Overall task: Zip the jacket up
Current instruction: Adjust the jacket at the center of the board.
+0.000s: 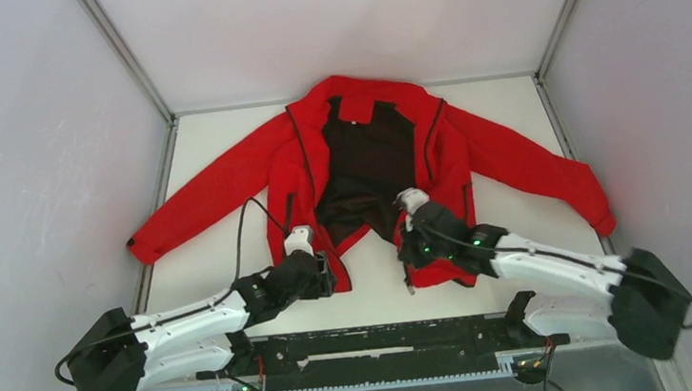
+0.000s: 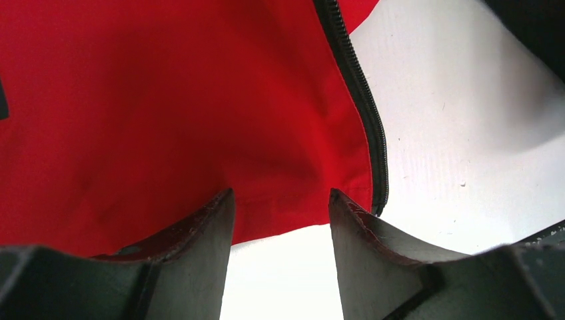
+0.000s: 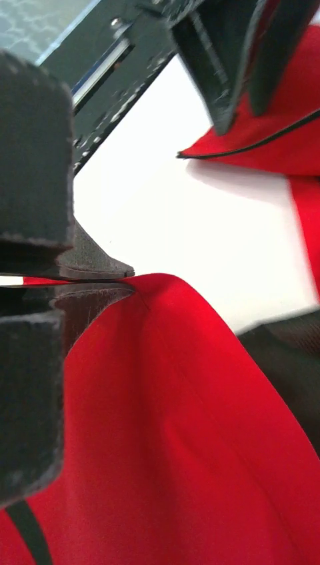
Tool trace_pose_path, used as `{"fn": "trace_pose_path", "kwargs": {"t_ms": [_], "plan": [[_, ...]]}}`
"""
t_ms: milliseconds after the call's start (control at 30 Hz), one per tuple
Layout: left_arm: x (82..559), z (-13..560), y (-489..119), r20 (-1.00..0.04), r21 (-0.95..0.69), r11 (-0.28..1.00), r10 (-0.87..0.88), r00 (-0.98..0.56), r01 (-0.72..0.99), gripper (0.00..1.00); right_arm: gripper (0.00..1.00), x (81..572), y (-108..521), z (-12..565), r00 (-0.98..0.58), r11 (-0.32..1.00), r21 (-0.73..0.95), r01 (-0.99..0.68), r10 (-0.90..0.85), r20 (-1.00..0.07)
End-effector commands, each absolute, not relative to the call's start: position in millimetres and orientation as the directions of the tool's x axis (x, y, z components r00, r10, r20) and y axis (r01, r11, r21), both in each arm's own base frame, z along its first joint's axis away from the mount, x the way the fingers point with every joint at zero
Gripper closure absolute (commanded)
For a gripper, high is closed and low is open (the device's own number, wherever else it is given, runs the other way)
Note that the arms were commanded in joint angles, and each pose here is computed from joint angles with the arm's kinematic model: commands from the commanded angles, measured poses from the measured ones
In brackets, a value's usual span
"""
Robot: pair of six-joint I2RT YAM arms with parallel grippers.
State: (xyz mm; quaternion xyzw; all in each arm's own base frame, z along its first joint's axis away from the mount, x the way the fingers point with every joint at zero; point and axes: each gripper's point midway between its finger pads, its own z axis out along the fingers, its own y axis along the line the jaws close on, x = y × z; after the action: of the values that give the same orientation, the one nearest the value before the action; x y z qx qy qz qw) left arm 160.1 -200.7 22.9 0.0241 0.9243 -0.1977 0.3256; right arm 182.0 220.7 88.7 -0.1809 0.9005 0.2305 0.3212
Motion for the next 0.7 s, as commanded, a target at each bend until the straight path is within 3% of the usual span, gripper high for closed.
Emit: {"fn": "trace_pose_path", "kwargs": {"t_ms": [0, 167, 300, 367, 500, 667], "plan": [[145, 1, -177, -0.571, -0.271, 0.948, -0.019, -0.821, 0.167, 0.41, 1.00, 178, 278, 81, -0.706, 0.743, 0.355, -0.568, -0.218, -0.673], [144, 5, -178, -0.576, -0.293, 0.940, -0.029, -0.817, 0.173, 0.41, 1.00, 166, 312, 48, -0.733, 0.738, 0.344, -0.581, -0.291, -0.614], [143, 8, -178, -0.579, -0.300, 0.937, -0.031, -0.815, 0.177, 0.41, 1.00, 167, 324, 50, -0.729, 0.761, 0.333, -0.556, -0.255, -0.636], [143, 9, -178, -0.579, -0.305, 0.935, -0.033, -0.815, 0.179, 0.41, 0.93, 170, 322, 61, -0.720, 0.778, 0.328, -0.535, -0.218, -0.659], [143, 11, -178, -0.584, -0.306, 0.934, -0.031, -0.811, 0.185, 0.41, 0.63, 172, 313, 85, -0.703, 0.801, 0.327, -0.502, -0.157, -0.694], [144, 16, -180, -0.589, -0.309, 0.931, -0.030, -0.808, 0.191, 0.41, 0.56, 164, 300, 116, -0.679, 0.817, 0.338, -0.468, -0.087, -0.729]]}}
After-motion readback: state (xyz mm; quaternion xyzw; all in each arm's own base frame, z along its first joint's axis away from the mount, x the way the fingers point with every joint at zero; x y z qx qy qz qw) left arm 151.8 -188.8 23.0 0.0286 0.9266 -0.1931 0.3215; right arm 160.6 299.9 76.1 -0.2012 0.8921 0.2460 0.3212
